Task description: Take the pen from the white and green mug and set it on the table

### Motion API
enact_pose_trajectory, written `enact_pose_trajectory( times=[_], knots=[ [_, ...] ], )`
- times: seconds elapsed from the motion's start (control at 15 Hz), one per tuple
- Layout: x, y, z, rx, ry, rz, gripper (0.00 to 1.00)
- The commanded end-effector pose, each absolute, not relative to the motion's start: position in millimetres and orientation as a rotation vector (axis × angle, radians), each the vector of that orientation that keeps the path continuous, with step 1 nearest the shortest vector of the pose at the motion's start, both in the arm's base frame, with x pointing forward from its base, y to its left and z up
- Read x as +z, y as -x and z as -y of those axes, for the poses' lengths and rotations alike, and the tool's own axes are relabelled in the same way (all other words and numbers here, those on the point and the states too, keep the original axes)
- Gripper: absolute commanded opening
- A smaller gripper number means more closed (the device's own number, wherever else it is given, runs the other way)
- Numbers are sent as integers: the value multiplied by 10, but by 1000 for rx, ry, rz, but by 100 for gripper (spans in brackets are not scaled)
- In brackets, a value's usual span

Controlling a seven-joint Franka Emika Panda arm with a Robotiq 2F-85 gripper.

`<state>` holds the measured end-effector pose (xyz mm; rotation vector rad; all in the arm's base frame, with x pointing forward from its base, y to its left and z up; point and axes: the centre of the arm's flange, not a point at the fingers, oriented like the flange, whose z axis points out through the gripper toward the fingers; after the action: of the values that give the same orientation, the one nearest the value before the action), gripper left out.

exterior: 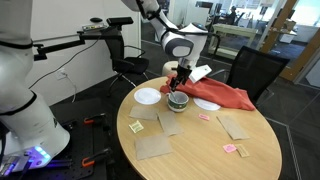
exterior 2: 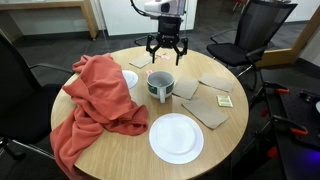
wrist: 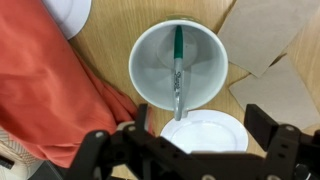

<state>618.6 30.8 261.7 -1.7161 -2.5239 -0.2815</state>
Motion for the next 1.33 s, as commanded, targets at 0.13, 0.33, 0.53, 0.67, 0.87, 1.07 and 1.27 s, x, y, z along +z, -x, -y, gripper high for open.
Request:
enact_pose_trajectory(
  times=[0.13,0.33,0.53,0.67,0.87,1.07,1.27],
  knots=[
    [2462,-6360,-382,-268,1752,2527,61],
    [2382,-6376,-374,-260,1758,2511,50],
    [2311,-6388,-363,-253,1755,2502,52],
    [2260,-6414,-378,-249,1753,2499,56],
    [2190,-6455,-407,-241,1743,2500,54],
    [2118,-6495,-433,-230,1733,2505,48],
    [2044,-6527,-457,-223,1732,2496,45]
  ],
)
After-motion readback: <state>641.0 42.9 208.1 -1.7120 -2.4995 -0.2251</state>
